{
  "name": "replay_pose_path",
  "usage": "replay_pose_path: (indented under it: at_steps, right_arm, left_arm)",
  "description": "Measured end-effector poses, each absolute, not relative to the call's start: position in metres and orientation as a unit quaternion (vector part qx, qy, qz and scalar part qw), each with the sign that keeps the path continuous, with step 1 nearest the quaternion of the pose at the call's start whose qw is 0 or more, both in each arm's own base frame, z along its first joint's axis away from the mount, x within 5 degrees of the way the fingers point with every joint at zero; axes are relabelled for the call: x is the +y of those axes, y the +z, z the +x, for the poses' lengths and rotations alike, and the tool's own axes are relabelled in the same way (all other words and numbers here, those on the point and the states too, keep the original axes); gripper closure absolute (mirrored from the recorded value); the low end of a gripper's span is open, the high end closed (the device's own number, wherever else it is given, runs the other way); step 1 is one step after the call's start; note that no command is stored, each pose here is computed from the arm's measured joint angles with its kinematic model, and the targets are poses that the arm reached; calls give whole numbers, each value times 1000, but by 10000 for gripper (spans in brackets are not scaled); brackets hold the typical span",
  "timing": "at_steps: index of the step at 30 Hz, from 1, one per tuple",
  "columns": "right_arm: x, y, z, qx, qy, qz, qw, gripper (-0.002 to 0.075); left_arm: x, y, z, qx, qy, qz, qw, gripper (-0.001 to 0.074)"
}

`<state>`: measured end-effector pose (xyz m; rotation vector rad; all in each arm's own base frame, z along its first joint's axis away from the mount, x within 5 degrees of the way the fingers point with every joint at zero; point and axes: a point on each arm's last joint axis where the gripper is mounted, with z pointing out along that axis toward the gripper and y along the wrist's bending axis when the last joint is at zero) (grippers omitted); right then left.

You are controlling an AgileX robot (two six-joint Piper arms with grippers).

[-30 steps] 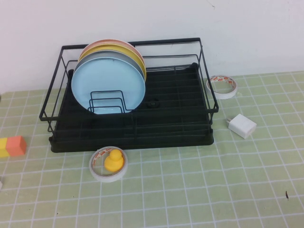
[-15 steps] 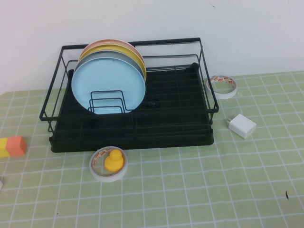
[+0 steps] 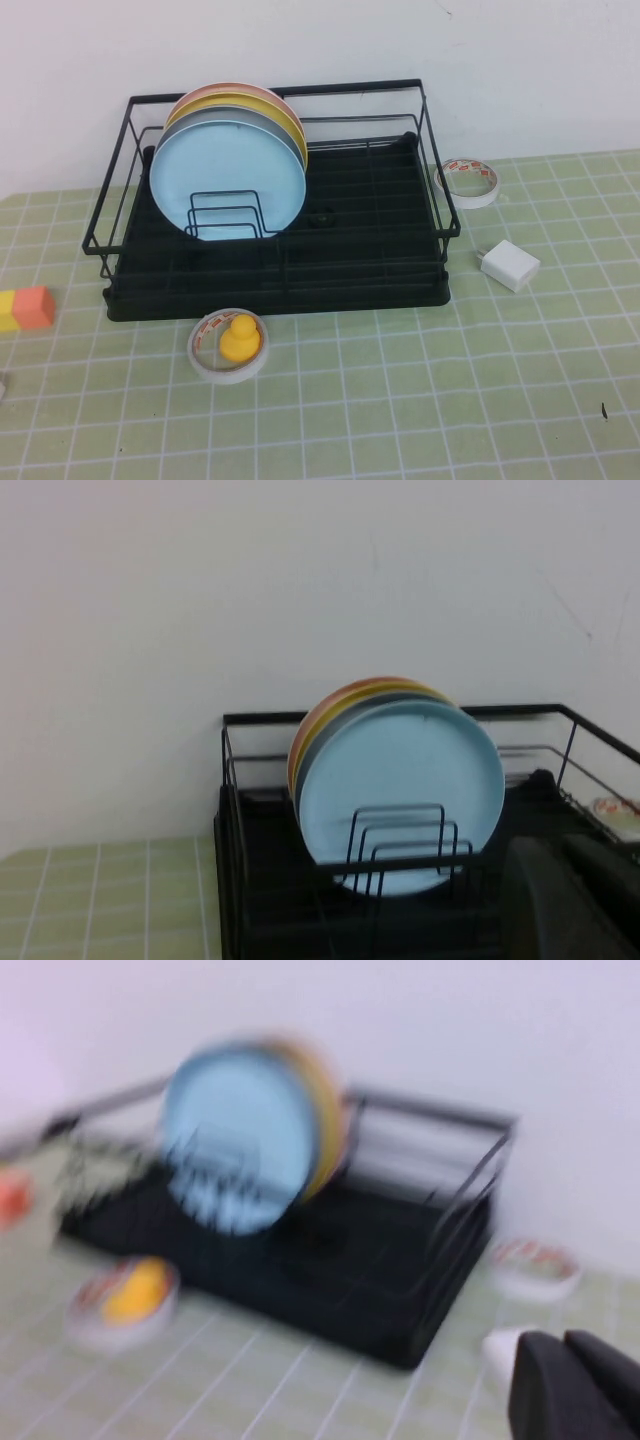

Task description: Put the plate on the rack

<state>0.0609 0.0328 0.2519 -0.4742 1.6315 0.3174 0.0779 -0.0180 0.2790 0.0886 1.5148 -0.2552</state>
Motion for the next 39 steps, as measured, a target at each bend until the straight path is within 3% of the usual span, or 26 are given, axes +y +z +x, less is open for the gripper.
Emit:
replay_pose_path:
  at_steps: [12, 21, 31, 39]
  right_arm:
    - [12, 227, 67, 706, 40, -82, 703, 727]
    - [10, 200, 67, 702, -33, -137, 698, 727]
    - [8, 184, 55, 744, -44, -161, 646, 727]
    - [4, 179, 54, 772, -46, -101, 626, 727]
  left_arm:
    - [-17, 252, 74, 700, -113, 39, 704, 735]
    - [-9, 226, 57, 673, -94, 18, 733, 735]
    - [-5, 214, 55, 674, -83, 1, 734, 735]
    - [-4, 211, 56, 677, -78, -4, 731, 735]
